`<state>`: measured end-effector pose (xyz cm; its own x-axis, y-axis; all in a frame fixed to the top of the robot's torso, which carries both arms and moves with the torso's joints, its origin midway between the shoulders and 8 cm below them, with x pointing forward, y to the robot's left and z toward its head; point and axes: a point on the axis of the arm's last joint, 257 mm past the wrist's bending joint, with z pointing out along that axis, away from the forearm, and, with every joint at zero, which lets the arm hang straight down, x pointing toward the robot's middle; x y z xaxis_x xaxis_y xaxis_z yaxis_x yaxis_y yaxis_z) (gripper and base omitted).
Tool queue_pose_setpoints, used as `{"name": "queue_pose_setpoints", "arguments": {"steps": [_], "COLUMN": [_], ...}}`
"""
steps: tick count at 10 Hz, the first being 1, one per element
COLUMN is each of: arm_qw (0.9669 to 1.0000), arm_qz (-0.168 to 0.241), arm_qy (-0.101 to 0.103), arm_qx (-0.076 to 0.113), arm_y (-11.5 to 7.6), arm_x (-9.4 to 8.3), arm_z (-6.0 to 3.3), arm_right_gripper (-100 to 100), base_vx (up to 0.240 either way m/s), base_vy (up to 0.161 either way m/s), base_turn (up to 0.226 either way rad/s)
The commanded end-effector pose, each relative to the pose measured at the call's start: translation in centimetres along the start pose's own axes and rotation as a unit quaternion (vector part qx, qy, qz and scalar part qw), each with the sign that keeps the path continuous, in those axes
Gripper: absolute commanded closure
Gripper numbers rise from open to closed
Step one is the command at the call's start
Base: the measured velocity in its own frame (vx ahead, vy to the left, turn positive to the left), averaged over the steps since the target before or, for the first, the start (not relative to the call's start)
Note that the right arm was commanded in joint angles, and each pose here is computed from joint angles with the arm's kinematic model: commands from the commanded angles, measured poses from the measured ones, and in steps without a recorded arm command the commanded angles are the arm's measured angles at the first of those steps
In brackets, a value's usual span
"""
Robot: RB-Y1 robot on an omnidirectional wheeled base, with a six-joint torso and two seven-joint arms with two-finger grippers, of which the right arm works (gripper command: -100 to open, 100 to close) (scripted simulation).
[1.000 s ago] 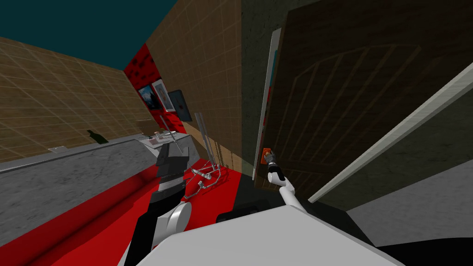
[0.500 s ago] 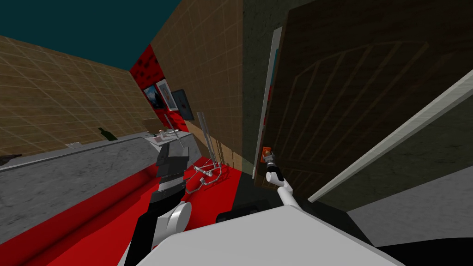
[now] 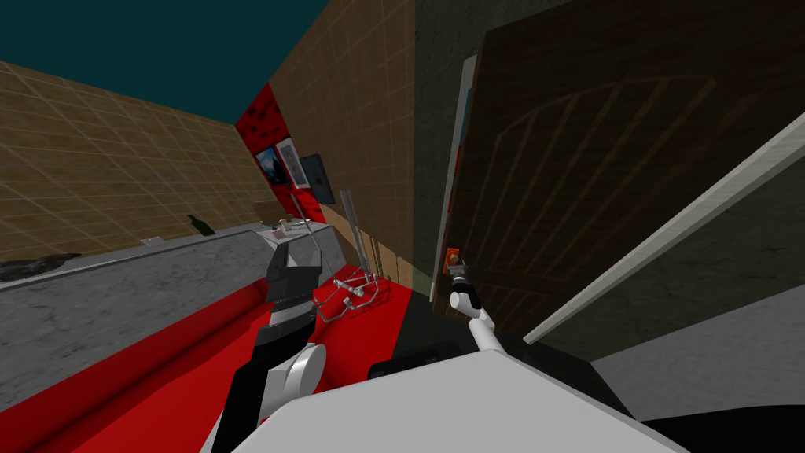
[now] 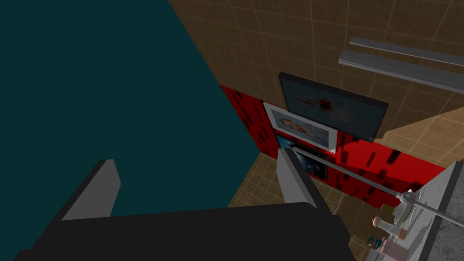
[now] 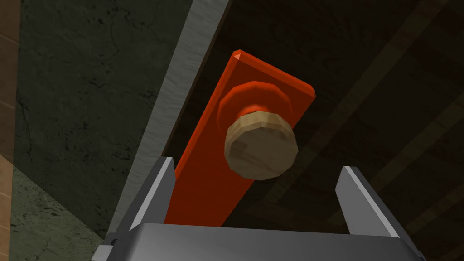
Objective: Pull the door open
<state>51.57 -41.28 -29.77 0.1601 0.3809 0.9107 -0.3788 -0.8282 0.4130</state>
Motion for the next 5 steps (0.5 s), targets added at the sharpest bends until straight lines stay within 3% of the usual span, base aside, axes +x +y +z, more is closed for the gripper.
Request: {"name": "queue_pose_setpoints", "arguments": {"steps": [1, 3, 4, 5], "arm_qw": [0.9996, 0.9956, 0.9952, 0.9919], "arm_qz": [0.029, 0.094, 0.097, 0.127], "arm_qy": [-0.001, -0.005, -0.005, -0.006], "arm_qx": [-0.002, -0.008, -0.008, -0.010], "arm_y": [-0.08, -0.42, -0.42, -0.58], "arm_x": [0.05, 0.26, 0.26, 0.36], "arm_z": [-0.09, -0.32, -0.32, -0.43], "arm_right_gripper": [-100, -100, -100, -100], "base_vx": [-0.061, -0.062, -0.061, -0.057], "base_vy": [-0.014, -0.010, -0.008, -0.003], "base_turn": [0.047, 0.060, 0.018, 0.031]}}
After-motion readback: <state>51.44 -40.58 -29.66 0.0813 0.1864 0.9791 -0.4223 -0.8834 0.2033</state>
